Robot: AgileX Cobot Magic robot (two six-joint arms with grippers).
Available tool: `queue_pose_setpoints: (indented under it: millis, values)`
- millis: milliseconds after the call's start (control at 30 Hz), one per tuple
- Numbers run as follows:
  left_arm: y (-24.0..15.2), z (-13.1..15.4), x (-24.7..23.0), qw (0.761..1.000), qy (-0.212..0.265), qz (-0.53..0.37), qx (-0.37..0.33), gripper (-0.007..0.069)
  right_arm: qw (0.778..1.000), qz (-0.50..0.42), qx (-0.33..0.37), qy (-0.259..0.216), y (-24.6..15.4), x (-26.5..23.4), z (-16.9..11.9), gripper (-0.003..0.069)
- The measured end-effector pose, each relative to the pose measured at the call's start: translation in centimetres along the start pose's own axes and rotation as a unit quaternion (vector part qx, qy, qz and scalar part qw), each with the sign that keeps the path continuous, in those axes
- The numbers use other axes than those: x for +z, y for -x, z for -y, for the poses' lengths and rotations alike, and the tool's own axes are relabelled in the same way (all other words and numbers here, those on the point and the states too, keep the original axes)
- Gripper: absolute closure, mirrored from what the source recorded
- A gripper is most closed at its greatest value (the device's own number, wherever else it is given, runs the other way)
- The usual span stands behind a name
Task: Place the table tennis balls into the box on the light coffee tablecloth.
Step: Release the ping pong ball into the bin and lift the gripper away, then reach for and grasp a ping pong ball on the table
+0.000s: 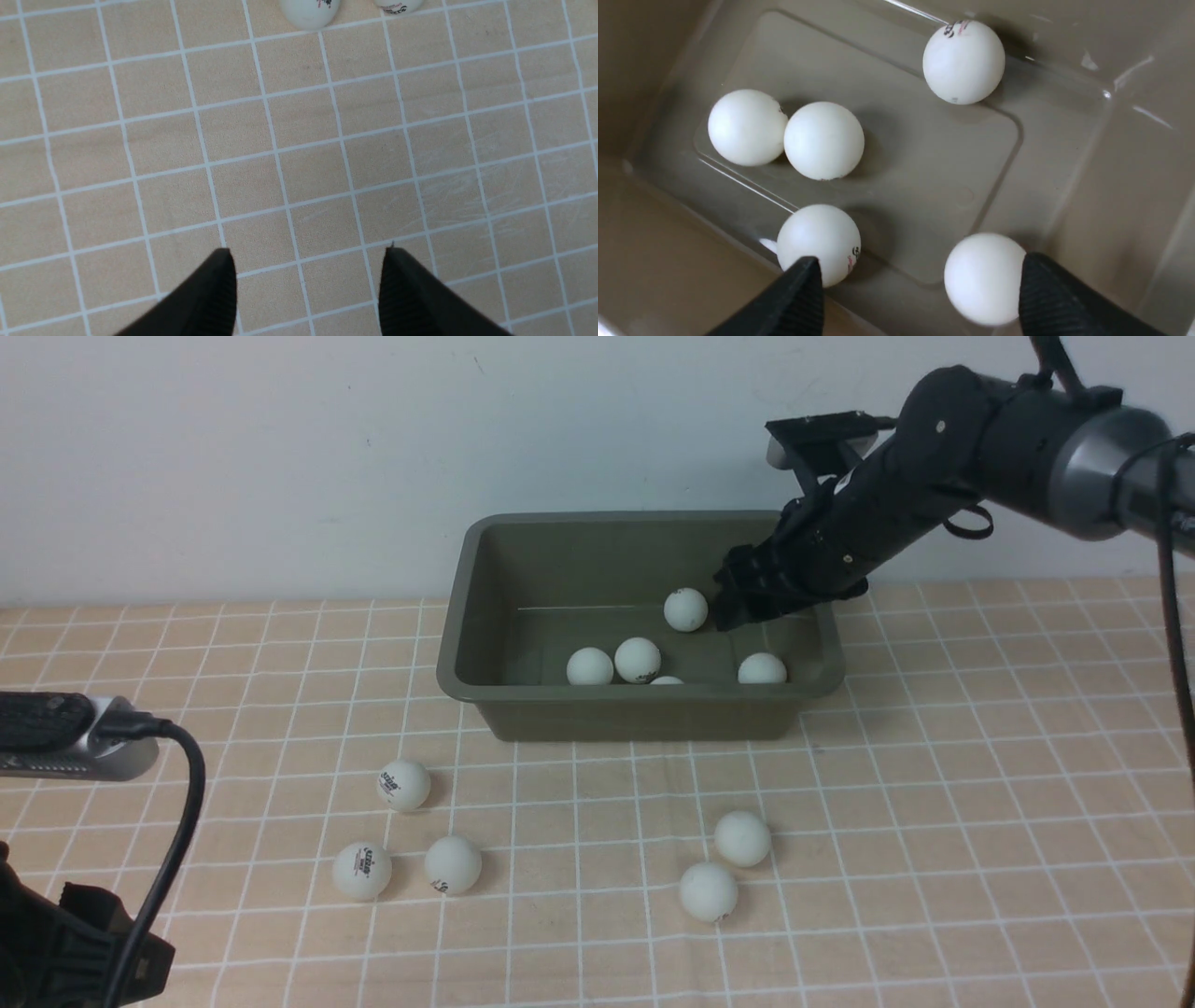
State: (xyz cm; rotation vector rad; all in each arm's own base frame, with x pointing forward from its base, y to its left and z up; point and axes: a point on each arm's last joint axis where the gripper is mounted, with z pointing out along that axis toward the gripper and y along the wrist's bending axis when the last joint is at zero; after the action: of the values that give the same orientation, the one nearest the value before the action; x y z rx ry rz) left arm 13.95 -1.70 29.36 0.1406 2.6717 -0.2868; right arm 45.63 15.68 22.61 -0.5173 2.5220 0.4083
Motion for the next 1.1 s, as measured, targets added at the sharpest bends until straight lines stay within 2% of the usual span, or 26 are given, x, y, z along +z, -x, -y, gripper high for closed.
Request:
queue_pose_setpoints:
  millis: [100,433,700,833,967,1100]
  values:
    - [0.0,0.0,0.0,1.000,0.000,-0.001,0.000,0.0282,1.000,0.006,-0.003,0.004,0.8,-0.7,-0.2,0.0144]
    - [0.0,0.0,0.0,1.000,0.000,-0.002,0.000,0.0282,0.999,0.000,-0.027,0.040,4.6,-7.3,-2.4,0.0144]
    - [-0.2,0.0,0.0,1.000,-0.002,-0.010,0.000,0.0282,0.999,0.006,0.000,0.039,4.9,-9.0,-3.2,0.0195]
    - [-0.4,0.1,0.0,1.000,-0.005,-0.022,0.000,0.0282,0.999,-0.010,-0.005,0.047,3.7,-10.0,-4.8,0.0218]
    - [-0.5,0.1,0.0,1.000,-0.006,-0.026,0.000,0.0282,0.998,-0.042,-0.010,0.050,0.8,-11.8,-6.3,0.0228]
    - [-0.5,0.1,0.0,1.000,-0.006,-0.027,0.000,0.0282,0.994,-0.104,-0.005,0.039,-4.1,-12.6,-6.4,0.0228]
